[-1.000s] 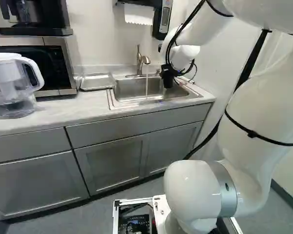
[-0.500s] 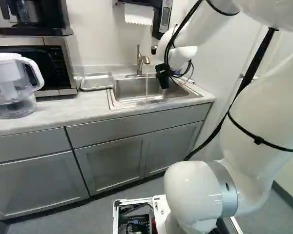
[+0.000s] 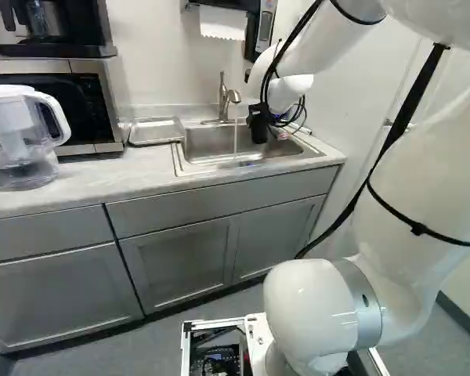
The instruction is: Rinse the cup and place it in the tray
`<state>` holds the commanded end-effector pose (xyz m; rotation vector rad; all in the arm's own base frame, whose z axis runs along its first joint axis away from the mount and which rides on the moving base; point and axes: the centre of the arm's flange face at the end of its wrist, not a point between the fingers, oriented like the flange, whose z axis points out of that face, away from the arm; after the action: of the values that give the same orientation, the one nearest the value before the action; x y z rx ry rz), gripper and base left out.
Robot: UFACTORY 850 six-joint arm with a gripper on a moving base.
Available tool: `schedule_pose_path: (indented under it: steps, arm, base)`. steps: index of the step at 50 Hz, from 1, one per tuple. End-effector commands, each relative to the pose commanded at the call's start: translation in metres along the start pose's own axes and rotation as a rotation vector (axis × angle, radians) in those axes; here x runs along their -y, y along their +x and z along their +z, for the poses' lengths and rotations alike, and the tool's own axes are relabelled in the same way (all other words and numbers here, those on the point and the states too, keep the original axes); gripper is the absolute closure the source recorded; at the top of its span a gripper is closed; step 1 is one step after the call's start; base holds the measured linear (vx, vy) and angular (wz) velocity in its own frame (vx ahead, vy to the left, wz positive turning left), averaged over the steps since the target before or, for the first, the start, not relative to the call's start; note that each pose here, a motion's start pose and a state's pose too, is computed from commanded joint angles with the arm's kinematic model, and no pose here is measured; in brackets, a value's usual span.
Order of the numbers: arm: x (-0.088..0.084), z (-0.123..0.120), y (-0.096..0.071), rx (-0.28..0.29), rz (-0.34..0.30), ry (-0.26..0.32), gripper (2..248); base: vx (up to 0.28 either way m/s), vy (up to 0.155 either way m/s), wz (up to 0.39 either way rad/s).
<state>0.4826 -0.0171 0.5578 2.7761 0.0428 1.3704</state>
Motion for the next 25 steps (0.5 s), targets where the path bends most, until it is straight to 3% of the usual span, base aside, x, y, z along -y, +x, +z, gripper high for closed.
schedule_pose_path:
  steps: [25]
  arm:
    - [0.018, -0.001, -0.007, 0.089, -0.043, 0.043, 130]
  base:
    - [0.0, 0.0, 0.0]
